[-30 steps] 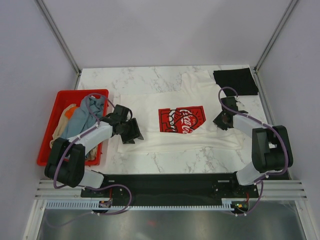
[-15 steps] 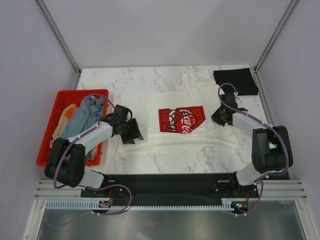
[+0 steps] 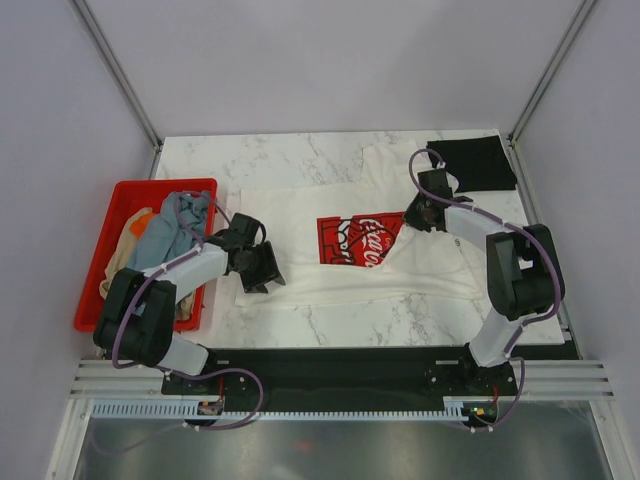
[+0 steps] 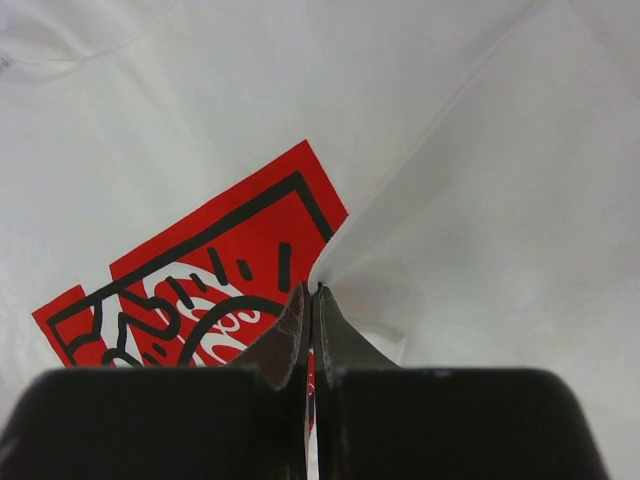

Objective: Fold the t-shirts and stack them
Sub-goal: Fold the tshirt

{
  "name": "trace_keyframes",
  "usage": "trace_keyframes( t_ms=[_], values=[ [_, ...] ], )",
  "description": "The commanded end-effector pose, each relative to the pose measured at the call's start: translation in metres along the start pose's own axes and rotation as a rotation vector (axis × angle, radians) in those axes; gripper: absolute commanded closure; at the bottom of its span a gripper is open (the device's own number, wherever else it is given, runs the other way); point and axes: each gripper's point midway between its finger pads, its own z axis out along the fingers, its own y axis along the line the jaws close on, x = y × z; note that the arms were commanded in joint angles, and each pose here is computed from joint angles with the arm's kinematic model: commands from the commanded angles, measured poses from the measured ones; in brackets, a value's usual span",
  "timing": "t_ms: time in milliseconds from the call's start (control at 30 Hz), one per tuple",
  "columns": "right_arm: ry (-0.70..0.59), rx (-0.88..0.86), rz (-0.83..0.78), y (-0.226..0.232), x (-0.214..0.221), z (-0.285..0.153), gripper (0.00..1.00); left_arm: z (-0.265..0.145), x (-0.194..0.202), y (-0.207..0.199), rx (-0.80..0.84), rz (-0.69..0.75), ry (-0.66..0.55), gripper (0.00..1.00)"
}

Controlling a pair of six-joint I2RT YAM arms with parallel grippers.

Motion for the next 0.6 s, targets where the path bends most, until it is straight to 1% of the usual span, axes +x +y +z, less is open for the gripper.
trace_keyframes(
  t_ms=[0, 300, 467, 567],
  values=[
    [-0.067, -0.043, -0.087, 0.026, -0.017, -0.003, 1.0, 0.004, -0.001, 0.008, -0.036, -0.028, -0.02, 0.4],
    [-0.065, -0.082, -0.068, 0.053, -0.011, 0.005, 1.0, 0.011, 0.004, 0.014, -0.068, -0.019, -0.006, 0.39],
    [-0.062, -0.09, -0.119, 0.067, -0.008, 0.014, 1.0, 0.014, 0.007, 0.02, -0.091, -0.022, -0.002, 0.4],
    [-0.07, -0.07, -0.127, 0.065, -0.008, 0.016, 1.0, 0.015, 0.01, 0.022, -0.1, -0.028, 0.004, 0.39]
  ],
)
